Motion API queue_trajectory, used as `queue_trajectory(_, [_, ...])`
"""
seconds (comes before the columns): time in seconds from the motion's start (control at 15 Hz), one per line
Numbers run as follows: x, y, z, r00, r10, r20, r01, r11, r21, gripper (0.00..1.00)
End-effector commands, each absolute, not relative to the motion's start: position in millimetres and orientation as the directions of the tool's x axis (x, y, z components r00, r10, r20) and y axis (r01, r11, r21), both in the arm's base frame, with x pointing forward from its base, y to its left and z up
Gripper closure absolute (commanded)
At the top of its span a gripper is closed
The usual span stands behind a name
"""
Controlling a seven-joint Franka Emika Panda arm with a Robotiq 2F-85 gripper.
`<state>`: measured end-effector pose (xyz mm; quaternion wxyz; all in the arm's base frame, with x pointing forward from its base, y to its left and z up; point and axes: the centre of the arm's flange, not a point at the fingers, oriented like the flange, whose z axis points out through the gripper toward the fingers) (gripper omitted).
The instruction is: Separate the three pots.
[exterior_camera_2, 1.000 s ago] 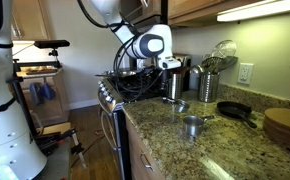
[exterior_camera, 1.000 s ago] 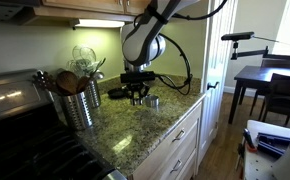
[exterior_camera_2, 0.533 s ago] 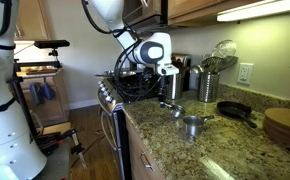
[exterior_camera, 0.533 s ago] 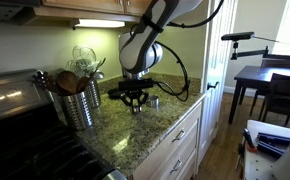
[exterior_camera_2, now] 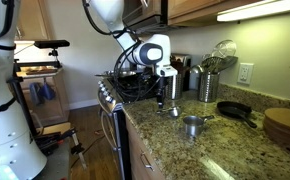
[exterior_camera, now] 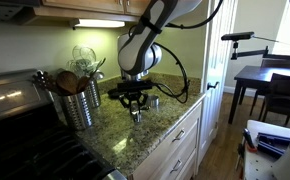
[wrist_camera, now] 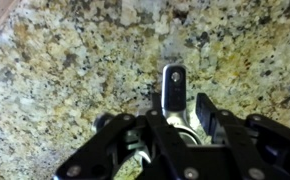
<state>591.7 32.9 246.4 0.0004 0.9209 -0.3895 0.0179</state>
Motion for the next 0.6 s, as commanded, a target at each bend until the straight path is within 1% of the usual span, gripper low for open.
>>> queue_trajectory(0.0, [591.5, 37.7, 247.4, 0.703, -0.711, 0.017, -0.711, -0.703, -0.026, 0.28])
queue_trajectory(0.27, [589.0, 40.0, 249.2, 0.705, -0.709, 0.014, -0.708, -0.705, -0.029, 0.02])
queue_trajectory(0.4, [586.9, 39.4, 249.5, 0.722, -0.692, 0.010, -0.691, -0.722, -0.033, 0.00])
queue_trajectory(0.53, [583.4, 37.3, 249.9, 0.745, -0.667, 0.010, -0.667, -0.745, -0.033, 0.00])
